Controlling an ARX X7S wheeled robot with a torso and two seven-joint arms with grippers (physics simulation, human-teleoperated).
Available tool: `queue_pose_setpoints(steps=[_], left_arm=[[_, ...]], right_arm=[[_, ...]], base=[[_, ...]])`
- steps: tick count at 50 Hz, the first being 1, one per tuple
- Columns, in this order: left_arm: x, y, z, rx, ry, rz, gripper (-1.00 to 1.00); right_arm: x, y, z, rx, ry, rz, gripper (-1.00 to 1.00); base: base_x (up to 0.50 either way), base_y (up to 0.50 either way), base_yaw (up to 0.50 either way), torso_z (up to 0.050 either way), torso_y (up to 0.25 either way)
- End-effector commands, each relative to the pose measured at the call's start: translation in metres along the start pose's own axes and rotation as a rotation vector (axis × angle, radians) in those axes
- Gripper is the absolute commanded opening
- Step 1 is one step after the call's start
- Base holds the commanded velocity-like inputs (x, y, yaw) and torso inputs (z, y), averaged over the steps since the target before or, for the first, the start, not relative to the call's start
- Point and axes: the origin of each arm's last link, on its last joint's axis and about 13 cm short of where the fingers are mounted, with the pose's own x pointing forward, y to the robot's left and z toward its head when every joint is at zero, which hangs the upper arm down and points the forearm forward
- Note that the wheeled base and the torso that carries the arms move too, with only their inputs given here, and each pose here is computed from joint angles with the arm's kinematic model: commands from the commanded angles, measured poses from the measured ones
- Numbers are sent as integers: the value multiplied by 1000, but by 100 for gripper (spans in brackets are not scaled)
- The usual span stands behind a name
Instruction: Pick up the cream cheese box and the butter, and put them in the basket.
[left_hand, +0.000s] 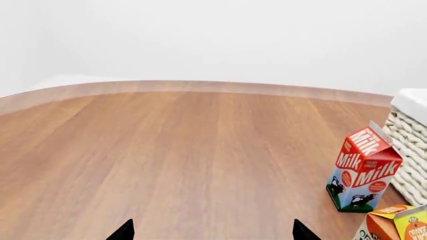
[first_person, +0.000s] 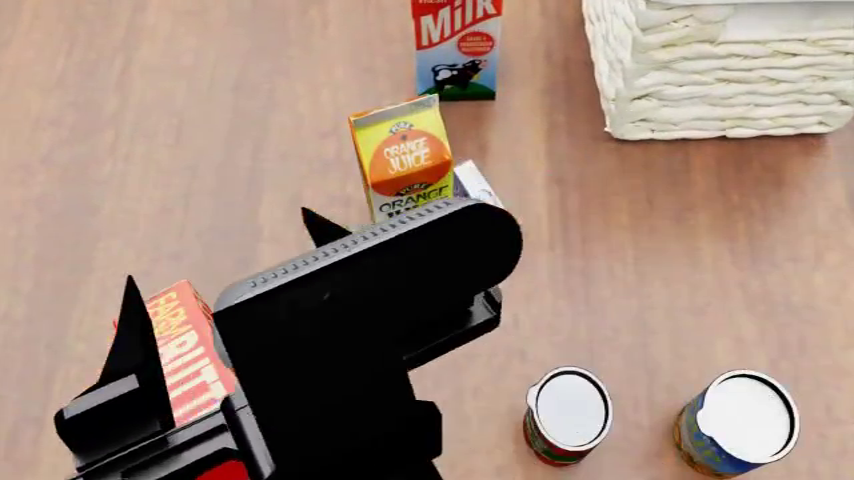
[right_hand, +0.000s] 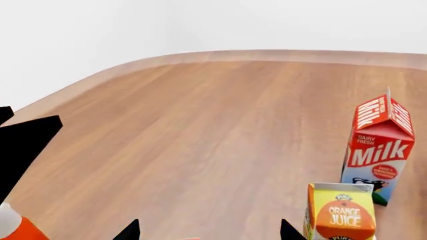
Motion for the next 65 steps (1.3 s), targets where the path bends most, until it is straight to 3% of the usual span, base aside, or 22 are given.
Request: queue_pose_setpoints(steps=[1,19,25,65], left_arm=[[-1,1,1,-5,-3,1,100],[-1,1,2,-9,-6,2,100],[-1,1,2,-7,-6,-2,100],[-2,3,3,-13,-12,2,100]], right_arm=[[6,16,-12,-7,26,69,100],[16,31,-39,-65,68,86,100],[20,35,-47,-129,51,55,100],[38,30,-93,-113,206,49,100]], base=[[0,0,0,0,0],[0,0,0,0,0],[0,0,0,0,0],[0,0,0,0,0]])
